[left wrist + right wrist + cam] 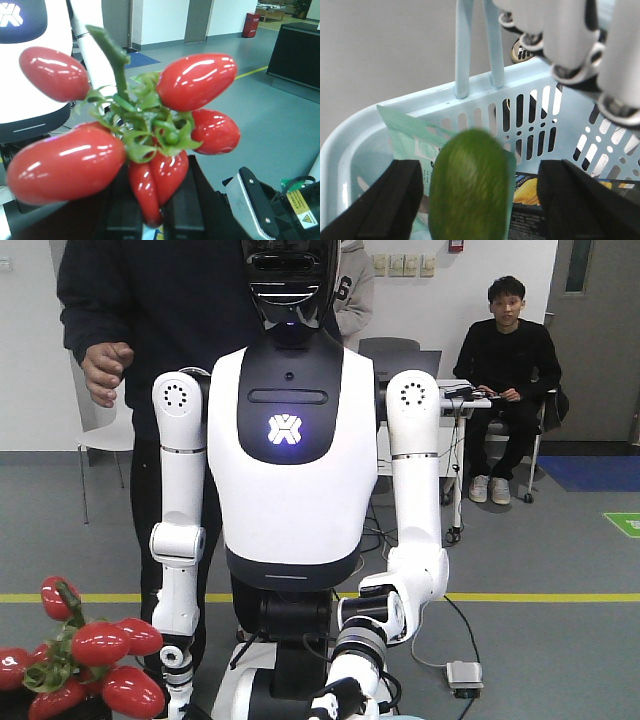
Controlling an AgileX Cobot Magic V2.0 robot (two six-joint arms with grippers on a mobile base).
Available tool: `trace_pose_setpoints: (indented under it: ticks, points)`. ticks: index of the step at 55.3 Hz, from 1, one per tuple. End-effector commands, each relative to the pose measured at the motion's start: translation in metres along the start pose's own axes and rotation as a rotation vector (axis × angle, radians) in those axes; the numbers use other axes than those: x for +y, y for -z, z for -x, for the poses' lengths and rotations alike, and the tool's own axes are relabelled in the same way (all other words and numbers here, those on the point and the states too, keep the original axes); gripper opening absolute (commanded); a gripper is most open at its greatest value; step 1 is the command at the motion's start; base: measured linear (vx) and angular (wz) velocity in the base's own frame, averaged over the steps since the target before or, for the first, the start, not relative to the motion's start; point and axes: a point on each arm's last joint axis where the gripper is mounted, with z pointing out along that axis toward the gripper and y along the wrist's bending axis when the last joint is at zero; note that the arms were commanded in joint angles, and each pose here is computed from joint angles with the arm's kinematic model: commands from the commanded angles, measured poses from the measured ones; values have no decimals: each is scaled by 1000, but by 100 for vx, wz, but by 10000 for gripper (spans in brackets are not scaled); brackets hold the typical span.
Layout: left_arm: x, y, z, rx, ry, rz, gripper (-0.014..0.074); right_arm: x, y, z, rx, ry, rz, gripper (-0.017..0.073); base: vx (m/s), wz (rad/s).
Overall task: Pick snacks and fruit into basket
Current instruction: 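Lower the avocado into the basket and open the right gripper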
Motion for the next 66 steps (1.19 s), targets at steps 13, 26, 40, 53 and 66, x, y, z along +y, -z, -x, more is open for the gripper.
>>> trace_pose_setpoints:
  ticks: [13,26,40,53,66]
  points:
    - [0,2,10,-26,-26,14,0,-4,11,23,-118,2,-23,580,0,0]
    - [1,2,10,-36,-1,25,0,0,47,29,-63,-4,57,450,0,0]
    - [8,-27,-7,91,118,-38,0,-7,136,58,-335,-12,63,-14,0,0]
    - [7,-53,-30,249,220,-182,0,-13,168,69,-527,-26,17,-11,0,0]
    - [10,-61,-63,364,352,-190,0,-14,173,70,-551,-24,12,-10,0,0]
